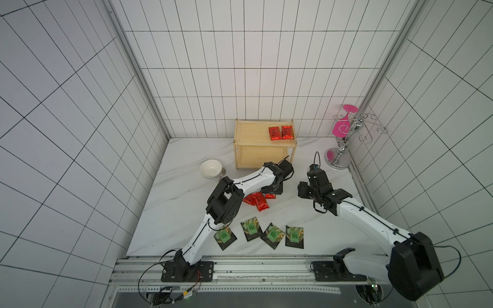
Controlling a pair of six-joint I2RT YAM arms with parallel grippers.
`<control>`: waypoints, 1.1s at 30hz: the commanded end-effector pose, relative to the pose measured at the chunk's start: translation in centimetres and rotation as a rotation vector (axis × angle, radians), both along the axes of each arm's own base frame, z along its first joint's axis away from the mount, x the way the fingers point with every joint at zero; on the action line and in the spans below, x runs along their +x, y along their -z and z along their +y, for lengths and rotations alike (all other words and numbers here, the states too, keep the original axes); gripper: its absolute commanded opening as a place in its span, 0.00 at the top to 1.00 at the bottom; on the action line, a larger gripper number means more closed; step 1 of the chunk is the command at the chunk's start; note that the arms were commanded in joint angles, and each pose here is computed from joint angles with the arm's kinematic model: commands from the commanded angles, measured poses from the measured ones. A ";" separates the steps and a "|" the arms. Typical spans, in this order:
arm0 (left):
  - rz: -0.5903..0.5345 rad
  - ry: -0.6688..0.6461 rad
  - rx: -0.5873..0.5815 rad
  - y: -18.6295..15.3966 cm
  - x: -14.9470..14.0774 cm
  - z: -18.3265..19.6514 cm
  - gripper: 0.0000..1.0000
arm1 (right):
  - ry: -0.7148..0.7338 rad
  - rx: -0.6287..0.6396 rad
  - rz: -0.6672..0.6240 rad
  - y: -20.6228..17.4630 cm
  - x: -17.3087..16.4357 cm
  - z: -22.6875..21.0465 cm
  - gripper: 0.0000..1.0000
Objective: Place the tea bags on the shelf by color
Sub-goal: Pick up the tea bag from the center of the board, then place the tea bag on the shelf.
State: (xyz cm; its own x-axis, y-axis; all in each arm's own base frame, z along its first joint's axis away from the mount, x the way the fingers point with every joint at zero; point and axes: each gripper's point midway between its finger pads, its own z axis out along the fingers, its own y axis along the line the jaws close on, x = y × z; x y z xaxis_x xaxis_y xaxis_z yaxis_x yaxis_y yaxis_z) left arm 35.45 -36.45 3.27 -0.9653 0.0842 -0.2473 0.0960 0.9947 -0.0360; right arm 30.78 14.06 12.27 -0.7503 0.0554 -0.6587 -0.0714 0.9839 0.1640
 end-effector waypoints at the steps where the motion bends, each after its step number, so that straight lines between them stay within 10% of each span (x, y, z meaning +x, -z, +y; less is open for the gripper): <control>1: -0.050 -0.009 -0.068 -4.2 0.4 -0.2 0.47 | 0.023 -0.009 -0.018 -0.5 0.3 -0.7 0.46; 17: -0.217 -0.011 -0.208 -16.2 1.9 3.7 0.53 | 0.021 0.017 -0.043 -2.0 0.2 -0.8 0.46; 33: -0.522 -0.051 -0.521 -27.5 14.5 6.6 0.54 | 0.003 0.040 -0.026 -1.9 -0.9 -0.8 0.46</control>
